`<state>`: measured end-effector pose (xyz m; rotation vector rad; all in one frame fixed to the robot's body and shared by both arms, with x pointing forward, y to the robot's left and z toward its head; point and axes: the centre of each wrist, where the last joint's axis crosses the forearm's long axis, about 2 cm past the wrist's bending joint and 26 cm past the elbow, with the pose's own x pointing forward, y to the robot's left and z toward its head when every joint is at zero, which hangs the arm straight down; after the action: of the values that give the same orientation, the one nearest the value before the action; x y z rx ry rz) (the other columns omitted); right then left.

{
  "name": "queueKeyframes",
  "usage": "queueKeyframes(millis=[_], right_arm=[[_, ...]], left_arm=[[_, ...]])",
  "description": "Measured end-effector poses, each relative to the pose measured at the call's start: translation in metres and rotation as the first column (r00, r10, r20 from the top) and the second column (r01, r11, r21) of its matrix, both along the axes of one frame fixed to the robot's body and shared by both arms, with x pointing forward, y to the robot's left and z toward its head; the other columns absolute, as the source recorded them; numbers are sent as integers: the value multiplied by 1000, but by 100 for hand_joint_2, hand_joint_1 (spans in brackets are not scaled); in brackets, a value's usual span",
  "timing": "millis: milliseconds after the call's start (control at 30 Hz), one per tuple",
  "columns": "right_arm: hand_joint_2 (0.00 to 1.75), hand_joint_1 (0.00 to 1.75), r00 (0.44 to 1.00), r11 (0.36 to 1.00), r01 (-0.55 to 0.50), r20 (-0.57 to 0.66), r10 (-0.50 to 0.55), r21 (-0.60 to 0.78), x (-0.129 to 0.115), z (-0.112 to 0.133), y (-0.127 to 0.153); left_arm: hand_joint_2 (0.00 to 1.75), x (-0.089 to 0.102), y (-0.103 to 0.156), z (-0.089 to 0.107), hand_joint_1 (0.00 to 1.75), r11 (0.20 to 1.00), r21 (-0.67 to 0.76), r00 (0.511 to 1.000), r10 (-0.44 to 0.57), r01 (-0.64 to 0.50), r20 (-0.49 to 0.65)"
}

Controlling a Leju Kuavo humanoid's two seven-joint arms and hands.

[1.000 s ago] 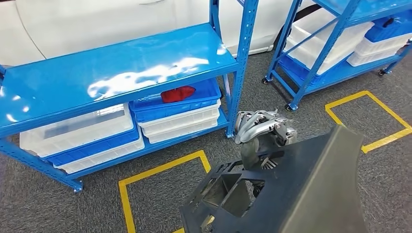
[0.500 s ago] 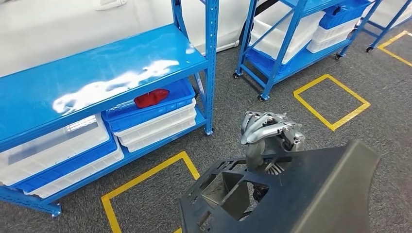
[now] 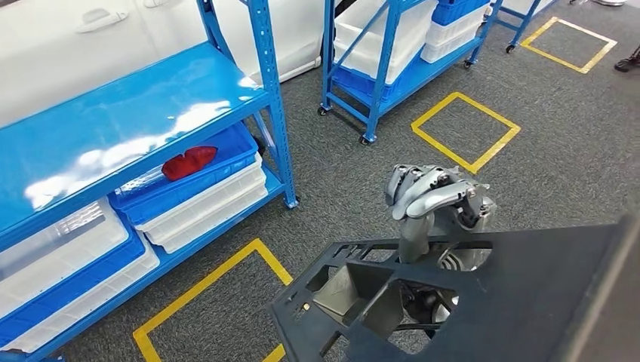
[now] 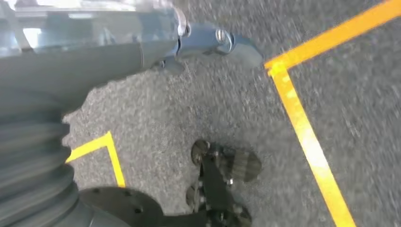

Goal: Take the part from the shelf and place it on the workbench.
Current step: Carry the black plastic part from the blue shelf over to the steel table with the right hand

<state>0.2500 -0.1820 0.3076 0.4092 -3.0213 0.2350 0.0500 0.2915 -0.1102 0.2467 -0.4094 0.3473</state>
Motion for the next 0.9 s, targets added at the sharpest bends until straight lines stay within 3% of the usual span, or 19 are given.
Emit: queueKeyframes(millis=[167,300,600,900], right_arm=[[175,175,999,999,-49,-10,49,10,-2,2,-1],[175,175,994,994,-108,-28,107,-6,6,6,-18],[175,175,999,998,54,-5,-54,31,8,9,-54],[175,175,990,989,137,2,-138,45,6,8,-61]], left_arm=[[175,-5,7,-1,0,1000,17,1000,21,-21,-6],[175,-5,16,0,0,999,35,1000,29,-29,-2],[175,-2,32,1,0,998,66,1000,7,-6,-13],[175,5,35,2,0,998,62,1000,-4,3,4]])
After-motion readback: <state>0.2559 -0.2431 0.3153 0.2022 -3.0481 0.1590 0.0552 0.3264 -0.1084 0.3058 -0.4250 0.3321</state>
